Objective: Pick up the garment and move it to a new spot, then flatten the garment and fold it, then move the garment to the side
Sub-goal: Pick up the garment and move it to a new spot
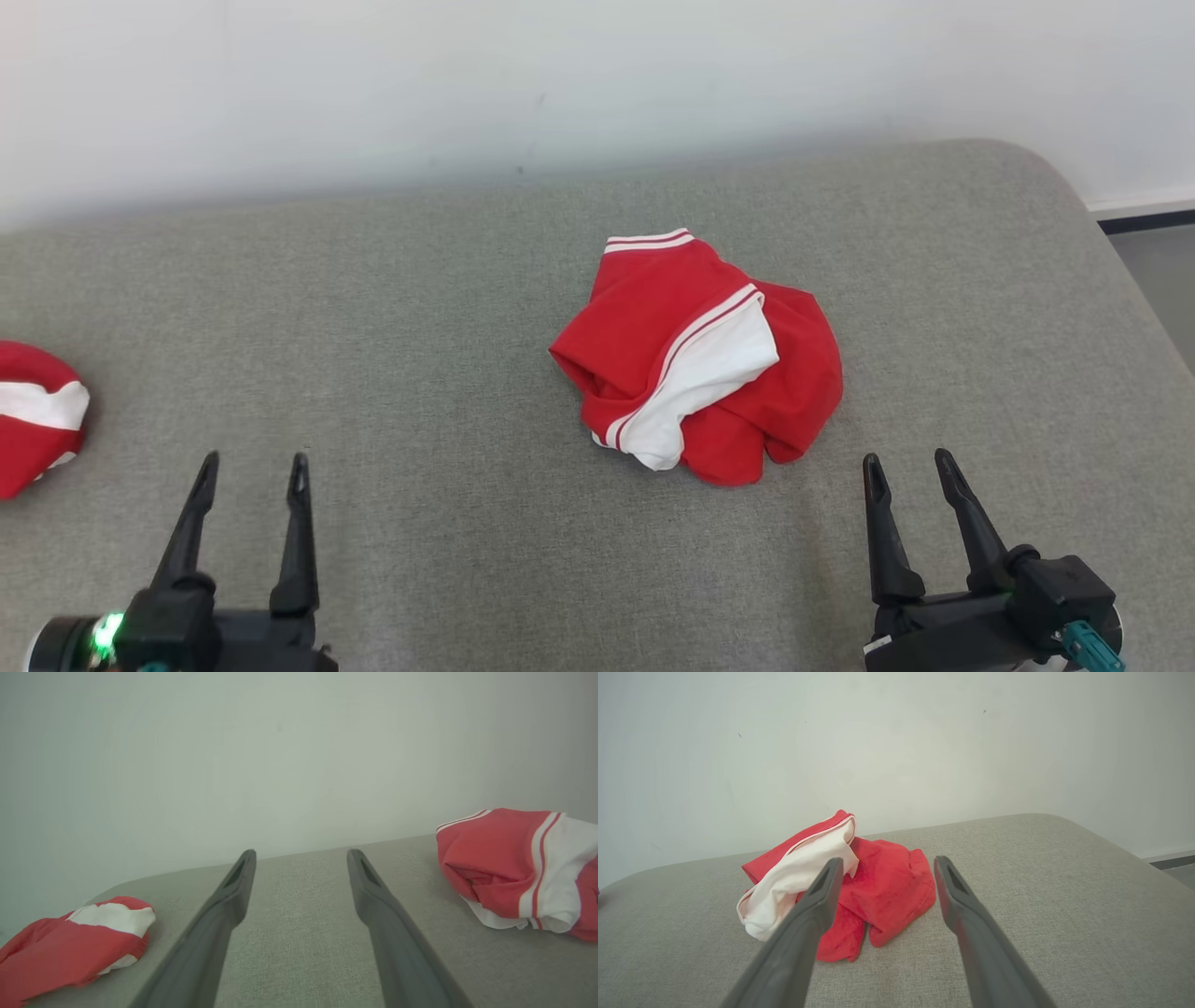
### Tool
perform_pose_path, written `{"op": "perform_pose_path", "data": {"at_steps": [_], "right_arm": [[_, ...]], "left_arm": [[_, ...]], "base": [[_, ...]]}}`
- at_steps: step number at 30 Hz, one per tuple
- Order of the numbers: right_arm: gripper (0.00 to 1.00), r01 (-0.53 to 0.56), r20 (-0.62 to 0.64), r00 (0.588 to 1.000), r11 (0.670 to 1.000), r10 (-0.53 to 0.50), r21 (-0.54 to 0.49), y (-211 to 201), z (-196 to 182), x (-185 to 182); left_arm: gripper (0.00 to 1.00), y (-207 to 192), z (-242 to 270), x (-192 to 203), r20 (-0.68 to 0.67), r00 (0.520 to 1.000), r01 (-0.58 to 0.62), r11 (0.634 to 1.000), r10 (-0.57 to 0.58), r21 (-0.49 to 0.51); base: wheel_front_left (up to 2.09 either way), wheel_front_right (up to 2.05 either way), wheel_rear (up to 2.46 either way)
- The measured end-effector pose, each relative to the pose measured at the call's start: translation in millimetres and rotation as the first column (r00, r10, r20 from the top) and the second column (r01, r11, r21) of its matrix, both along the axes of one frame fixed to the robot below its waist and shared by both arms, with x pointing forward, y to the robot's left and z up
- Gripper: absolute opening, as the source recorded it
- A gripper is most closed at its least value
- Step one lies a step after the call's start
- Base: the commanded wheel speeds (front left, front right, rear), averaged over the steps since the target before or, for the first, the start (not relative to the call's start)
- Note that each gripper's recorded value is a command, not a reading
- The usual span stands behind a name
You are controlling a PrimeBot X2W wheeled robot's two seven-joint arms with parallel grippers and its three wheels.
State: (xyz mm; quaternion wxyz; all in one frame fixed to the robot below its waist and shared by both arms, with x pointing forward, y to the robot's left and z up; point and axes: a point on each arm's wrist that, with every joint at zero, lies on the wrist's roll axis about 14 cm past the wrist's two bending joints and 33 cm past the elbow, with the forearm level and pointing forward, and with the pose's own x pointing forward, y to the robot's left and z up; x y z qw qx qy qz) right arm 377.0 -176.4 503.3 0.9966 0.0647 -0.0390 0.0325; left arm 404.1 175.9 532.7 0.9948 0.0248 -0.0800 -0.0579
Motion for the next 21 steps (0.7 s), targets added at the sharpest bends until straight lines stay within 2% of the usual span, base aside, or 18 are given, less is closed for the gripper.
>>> {"op": "perform_pose_path", "data": {"at_steps": [8,21], "right_arm": [[1.00,-0.011,-0.002,1.000,1.000,0.011,-0.001,3.8,-0.6,-3.4],[1.00,-0.025,-0.027,0.999,1.000,0.025,-0.007,8.0,-8.5,-7.6]], "left_arm": [[1.00,25.9,-17.0,-28.2,-0.050,0.991,-0.126,0.991,0.124,-0.042],[1.00,35.0,-58.8,-51.8,-0.182,0.974,-0.143,0.990,0.138,-0.014]], "base": [[0.00,0.00,0.00],[0.00,0.00,0.00]]}}
